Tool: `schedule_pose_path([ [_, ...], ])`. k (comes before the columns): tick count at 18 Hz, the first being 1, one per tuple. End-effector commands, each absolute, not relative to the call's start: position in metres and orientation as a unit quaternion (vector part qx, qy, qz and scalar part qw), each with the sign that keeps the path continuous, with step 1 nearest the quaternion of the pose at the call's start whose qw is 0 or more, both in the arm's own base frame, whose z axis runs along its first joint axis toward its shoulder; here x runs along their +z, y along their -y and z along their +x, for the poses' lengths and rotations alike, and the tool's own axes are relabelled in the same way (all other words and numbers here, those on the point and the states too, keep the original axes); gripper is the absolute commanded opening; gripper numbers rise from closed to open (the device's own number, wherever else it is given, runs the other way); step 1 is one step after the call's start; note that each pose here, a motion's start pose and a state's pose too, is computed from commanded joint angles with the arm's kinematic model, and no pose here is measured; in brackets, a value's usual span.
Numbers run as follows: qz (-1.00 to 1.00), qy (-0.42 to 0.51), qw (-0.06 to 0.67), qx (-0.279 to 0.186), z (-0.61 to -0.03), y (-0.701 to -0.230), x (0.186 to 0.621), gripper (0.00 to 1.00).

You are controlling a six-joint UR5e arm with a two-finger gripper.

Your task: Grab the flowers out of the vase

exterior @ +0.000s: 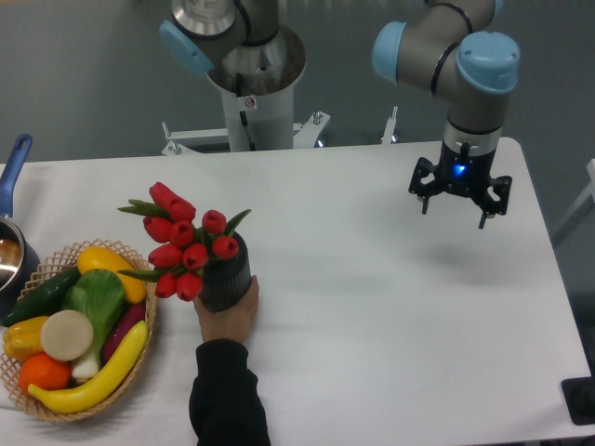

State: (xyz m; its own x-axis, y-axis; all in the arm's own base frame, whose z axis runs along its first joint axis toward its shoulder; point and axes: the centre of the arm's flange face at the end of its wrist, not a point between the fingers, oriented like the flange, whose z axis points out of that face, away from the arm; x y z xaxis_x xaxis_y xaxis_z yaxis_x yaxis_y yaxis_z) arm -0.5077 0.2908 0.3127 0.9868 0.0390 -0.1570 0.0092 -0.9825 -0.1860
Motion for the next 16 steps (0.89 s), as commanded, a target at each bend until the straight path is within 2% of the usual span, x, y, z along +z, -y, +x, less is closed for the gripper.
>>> schedule_pose_path([
  [10, -0.992, 0.006, 0.102, 0.080, -0.491, -0.293, 0.315, 1.00],
  [16, -0.986, 0.005, 0.152, 0.072, -0.465, -0.296, 0.321, 1.00],
])
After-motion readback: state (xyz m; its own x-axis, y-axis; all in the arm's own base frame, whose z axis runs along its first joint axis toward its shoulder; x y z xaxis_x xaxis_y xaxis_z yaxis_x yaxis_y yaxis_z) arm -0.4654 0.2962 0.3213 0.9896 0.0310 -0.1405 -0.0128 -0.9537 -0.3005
